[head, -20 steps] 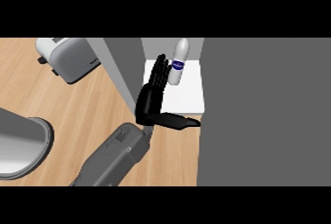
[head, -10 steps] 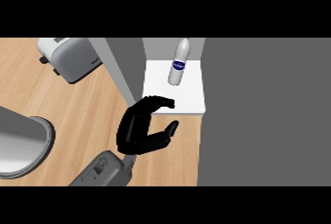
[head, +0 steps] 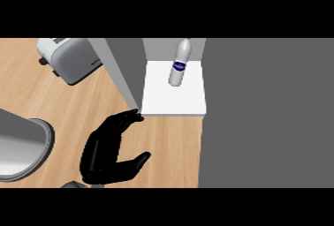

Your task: Pick up the bottled water, place it into the cabinet and close the cabinet

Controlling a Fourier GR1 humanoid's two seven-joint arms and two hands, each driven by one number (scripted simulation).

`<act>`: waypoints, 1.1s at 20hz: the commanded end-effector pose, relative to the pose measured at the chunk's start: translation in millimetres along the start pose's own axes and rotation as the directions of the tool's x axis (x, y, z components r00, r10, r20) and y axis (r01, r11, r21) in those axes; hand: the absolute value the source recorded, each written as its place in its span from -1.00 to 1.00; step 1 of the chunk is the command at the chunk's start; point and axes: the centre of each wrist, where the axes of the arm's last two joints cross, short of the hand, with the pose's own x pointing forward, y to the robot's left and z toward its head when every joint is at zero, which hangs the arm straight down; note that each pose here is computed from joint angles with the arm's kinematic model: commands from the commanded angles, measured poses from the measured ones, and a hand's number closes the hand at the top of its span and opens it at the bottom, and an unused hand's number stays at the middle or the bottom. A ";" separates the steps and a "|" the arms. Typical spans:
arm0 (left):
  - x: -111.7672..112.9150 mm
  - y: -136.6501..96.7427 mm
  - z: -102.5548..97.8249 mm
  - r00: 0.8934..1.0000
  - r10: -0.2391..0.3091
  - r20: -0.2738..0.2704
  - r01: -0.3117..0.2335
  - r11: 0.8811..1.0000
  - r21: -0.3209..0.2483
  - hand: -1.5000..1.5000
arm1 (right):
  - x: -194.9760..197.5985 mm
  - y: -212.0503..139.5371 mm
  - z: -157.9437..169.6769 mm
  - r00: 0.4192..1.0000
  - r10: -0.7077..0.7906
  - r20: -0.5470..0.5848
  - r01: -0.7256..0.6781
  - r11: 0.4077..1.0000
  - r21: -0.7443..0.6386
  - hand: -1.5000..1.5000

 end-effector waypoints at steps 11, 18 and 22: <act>59.4 59.1 51.1 0.998 0.045 0.038 -0.050 0.991 0.126 -1.00 | 57.1 41.4 -32.4 0.996 0.054 0.077 -0.077 0.940 0.333 1.00; 76.4 80.4 66.2 0.998 0.058 0.018 -0.060 0.992 0.112 -1.00 | 50.1 46.2 -43.1 0.997 0.044 0.056 -0.062 0.913 0.403 1.00; 89.6 91.1 71.5 0.999 0.042 0.028 -0.045 0.994 0.096 -1.00 | 33.8 59.5 -50.6 0.990 -0.117 0.076 0.086 0.940 0.330 1.00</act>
